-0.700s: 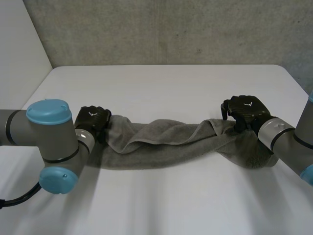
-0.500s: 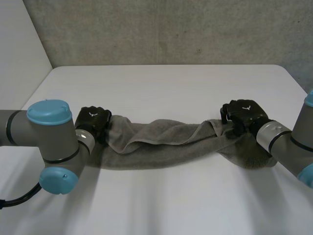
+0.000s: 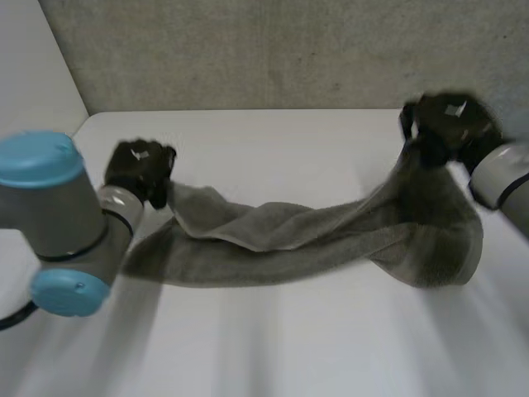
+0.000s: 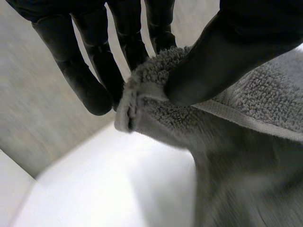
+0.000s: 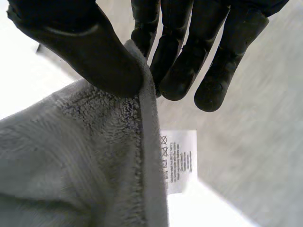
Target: Fold the towel.
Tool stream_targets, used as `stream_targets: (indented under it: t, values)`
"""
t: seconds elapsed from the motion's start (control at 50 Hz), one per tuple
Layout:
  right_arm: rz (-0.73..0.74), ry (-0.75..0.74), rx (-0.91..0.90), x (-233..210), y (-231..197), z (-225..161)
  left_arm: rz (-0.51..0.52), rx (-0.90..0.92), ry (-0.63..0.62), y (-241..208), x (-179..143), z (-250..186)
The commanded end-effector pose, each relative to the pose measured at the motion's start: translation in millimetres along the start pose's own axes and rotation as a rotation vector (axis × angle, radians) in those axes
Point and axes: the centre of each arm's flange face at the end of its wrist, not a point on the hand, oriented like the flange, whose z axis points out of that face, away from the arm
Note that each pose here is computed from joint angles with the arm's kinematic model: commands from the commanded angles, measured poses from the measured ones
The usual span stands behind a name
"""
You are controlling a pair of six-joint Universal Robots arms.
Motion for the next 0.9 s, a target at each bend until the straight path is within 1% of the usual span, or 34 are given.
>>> stream_targets:
  t: [0.02,0.06,0.08,0.12,0.14,0.2,0.24,0.26,0.3,0.36,0.4,0.42,0.44,0.46,0.48,0.5,0.52,0.54,0.56,0.58,0.6,0.62,0.64,0.66,0.68,0.7,0.72,0.74,0.76,0.8,0.82,0.84,0.86,0.9]
  values:
    - [-0.016,-0.001,0.06,8.0,-78.5,-36.2,-0.047,0.156,-0.041,-78.8,-27.8,-47.8]
    - [-0.035,-0.035,-0.042,15.9,-80.3,-45.5,-0.046,0.158,-0.04,-86.6,-30.7,-56.3]
    - [-0.036,-0.035,-0.042,16.0,-80.3,-45.5,-0.043,0.149,-0.038,-90.9,-32.9,-62.3]
    - [-0.108,-0.083,-0.179,24.9,-60.1,-50.2,-0.04,0.135,-0.04,-93.3,-35.9,-64.9]
    - [-0.109,-0.083,-0.18,24.9,-60.0,-50.2,-0.036,0.107,-0.037,-92.3,-37.7,-66.4]
    - [-0.206,-0.14,-0.253,21.0,-52.4,-52.7,-0.034,0.07,-0.033,-88.7,-38.6,-65.8]
    - [-0.234,-0.158,-0.293,18.7,-45.4,-50.4,-0.023,-0.051,-0.01,-67.6,-35.6,-53.9]
    - [-0.245,-0.167,-0.324,16.7,-38.6,-46.0,-0.023,-0.052,-0.01,-67.4,-35.6,-53.8]
    - [-0.254,-0.168,-0.347,16.2,-31.9,-40.0,0.019,-0.196,0.029,-40.6,-28.5,-34.0]
    - [-0.279,-0.163,-0.365,14.3,-22.0,-25.3,0.052,-0.253,0.037,-31.1,-27.3,-24.1]
    - [-0.303,-0.16,-0.352,13.5,-17.8,-13.1,0.09,-0.284,0.04,-25.2,-28.7,1.2]
    - [-0.324,-0.149,-0.321,12.4,-14.5,1.6,0.09,-0.284,0.04,-25.2,-28.8,1.4]
    - [-0.348,-0.126,-0.265,11.9,-15.6,17.4,0.088,-0.253,0.023,-29.4,-31.1,18.1]
    - [-0.349,-0.126,-0.264,11.9,-15.6,17.6,0.077,-0.198,0.003,-40.3,-34.0,33.1]
    - [-0.39,-0.081,-0.177,13.8,-23.8,33.7,0.077,-0.198,0.003,-40.4,-34.0,33.3]
    - [-0.426,-0.013,-0.067,18.4,-39.4,47.3,0.059,-0.117,-0.031,-59.6,-40.1,45.1]
    - [-0.426,-0.012,-0.066,18.5,-39.6,47.5,0.059,-0.117,-0.031,-59.8,-40.1,45.2]
    - [-0.446,0.071,0.058,24.7,-59.0,58.2,0.027,-0.007,-0.08,-89.3,-50.1,51.7]
    - [-0.446,0.072,0.06,24.8,-59.2,58.3,-0.019,0.123,-0.135,-123.3,-61.5,53.1]
    - [-0.445,0.153,0.2,32.1,-78.1,67.6,-0.019,0.124,-0.135,-123.7,-61.6,53.1]
    - [-0.445,0.153,0.201,32.2,-78.3,67.7,-0.08,0.273,-0.192,-159.8,-74.7,49.3]
    - [-0.429,0.252,0.429,41.3,-112.5,69.7,-0.149,0.416,-0.236,-192.6,-86.9,40.5]
    - [-0.407,0.311,0.595,48.3,-146.7,56.3,-0.21,0.535,-0.269,-218.7,-97.0,30.0]
    - [-0.406,0.311,0.596,48.4,-147.1,56.1,-0.248,0.612,-0.285,-236.0,-103.0,19.4]
    - [-0.366,0.322,0.719,50.1,-173.5,36.3,-0.249,0.613,-0.285,-236.2,-103.1,19.3]
    - [-0.366,0.322,0.72,50.1,-173.8,36.1,-0.268,0.658,-0.292,-248.0,-106.9,8.3]
    - [-0.298,0.297,0.777,50.7,-188.8,16.6,-0.273,0.664,-0.295,-251.4,-108.0,1.9]
    - [-0.25,0.251,0.744,52.4,-179.0,16.5,-0.276,0.642,-0.289,-247.6,-106.8,0.5]
    - [-0.25,0.25,0.744,52.4,-178.9,16.5,-0.276,0.642,-0.289,-247.5,-106.8,0.5]
    - [-0.192,0.159,0.639,51.7,-154.4,18.1,-0.271,0.544,-0.268,-224.0,-99.7,6.7]
    - [-0.192,0.158,0.638,51.7,-154.3,18.1,-0.271,0.544,-0.268,-223.8,-99.6,6.8]
    - [-0.176,0.103,0.577,45.5,-139.8,18.0,-0.264,0.471,-0.253,-203.9,-93.6,13.7]
    - [-0.165,0.063,0.526,39.9,-128.1,17.6,-0.264,0.471,-0.253,-203.7,-93.5,13.7]
    - [-0.154,0.029,0.471,35.3,-116.3,18.0,-0.249,0.337,-0.222,-165.3,-80.9,18.5]
